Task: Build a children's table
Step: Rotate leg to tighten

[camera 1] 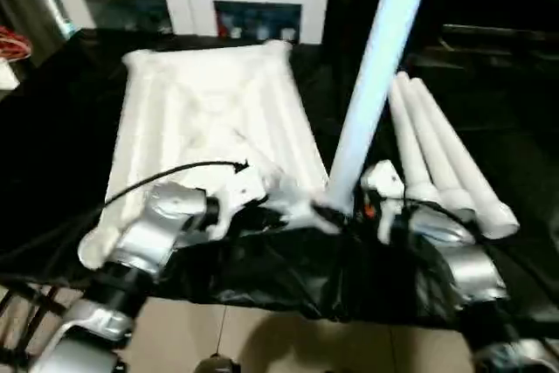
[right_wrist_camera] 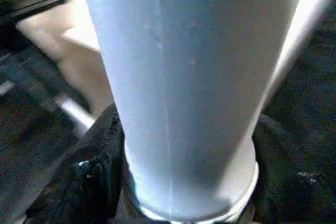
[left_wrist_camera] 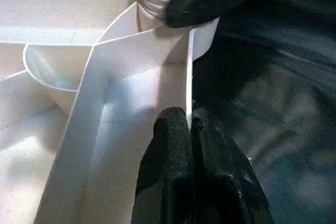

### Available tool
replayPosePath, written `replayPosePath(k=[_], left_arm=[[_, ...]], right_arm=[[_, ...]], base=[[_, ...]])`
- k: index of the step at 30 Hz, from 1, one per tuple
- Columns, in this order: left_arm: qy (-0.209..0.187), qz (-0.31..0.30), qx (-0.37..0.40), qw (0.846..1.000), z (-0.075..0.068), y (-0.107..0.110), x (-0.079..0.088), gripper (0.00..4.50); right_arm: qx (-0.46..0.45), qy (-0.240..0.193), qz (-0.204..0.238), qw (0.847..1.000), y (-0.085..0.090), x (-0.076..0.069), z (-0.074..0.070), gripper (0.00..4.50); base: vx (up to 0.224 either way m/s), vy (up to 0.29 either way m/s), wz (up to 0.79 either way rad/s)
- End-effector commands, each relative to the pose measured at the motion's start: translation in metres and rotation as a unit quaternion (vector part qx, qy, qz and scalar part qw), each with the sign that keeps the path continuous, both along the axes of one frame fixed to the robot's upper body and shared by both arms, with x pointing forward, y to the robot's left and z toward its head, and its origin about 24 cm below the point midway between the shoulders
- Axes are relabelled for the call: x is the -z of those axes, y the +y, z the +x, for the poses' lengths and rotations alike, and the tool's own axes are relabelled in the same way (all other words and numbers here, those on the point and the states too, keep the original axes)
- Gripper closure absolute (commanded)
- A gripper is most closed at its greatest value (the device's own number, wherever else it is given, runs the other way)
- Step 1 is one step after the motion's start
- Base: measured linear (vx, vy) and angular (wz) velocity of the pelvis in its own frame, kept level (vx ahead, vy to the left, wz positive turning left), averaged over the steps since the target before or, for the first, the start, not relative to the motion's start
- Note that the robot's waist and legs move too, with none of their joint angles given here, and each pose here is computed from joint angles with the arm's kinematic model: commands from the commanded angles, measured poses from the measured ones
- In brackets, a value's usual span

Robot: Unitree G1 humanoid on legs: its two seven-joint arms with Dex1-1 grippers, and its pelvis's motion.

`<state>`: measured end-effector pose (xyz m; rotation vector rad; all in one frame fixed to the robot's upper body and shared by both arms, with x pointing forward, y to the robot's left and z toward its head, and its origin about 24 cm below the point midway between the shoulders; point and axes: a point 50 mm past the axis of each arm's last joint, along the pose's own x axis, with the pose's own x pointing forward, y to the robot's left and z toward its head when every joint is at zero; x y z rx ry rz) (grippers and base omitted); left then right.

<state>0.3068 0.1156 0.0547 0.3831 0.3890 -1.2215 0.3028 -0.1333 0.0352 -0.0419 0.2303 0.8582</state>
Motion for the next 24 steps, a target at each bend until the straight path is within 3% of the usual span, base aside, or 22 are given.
replayPosePath(k=[1, 5, 10, 11, 13, 21, 24], left_arm=[[-0.018, -0.009, -0.031, 0.999, 0.003, -0.02, -0.003, 4.5], [-0.029, -0.024, -0.091, 0.995, 0.005, -0.041, -0.004, 4.5], [-0.03, -0.038, -0.104, 0.993, 0.001, -0.06, -0.003, 4.5], [-0.026, -0.044, -0.096, 0.994, -0.002, -0.067, -0.002, 4.5], [-0.024, -0.045, -0.092, 0.994, -0.003, -0.068, -0.002, 4.5], [-0.023, -0.035, -0.065, 0.997, -0.004, -0.055, -0.005, 4.5], [-0.02, -0.03, -0.037, 0.999, -0.007, -0.046, -0.005, 4.5]], right_arm=[[0.01, 0.041, -0.007, 0.999, 0.027, 0.02, -0.003, 1.78], [0.106, 0.069, 0.003, 0.992, 0.044, 0.028, 0.008, 1.78], [0.134, 0.057, -0.001, 0.989, 0.056, 0.027, 0.014, 1.78], [0.135, 0.053, 0.003, 0.989, 0.06, 0.026, 0.016, 1.23], [0.135, 0.054, 0.013, 0.989, 0.06, 0.024, 0.017, 1.09], [0.079, 0.027, 0.009, 0.996, 0.041, 0.016, 0.014, 0.3], [0.023, 0.014, -0.005, 1.0, 0.032, 0.014, 0.007, 0.3]], base=[[0.0, 0.0, 0.0], [0.0, 0.0, 0.0], [0.0, 0.0, 0.0], [0.0, 0.0, 0.0], [0.0, 0.0, 0.0], [0.0, 0.0, 0.0], [0.0, 0.0, 0.0]])
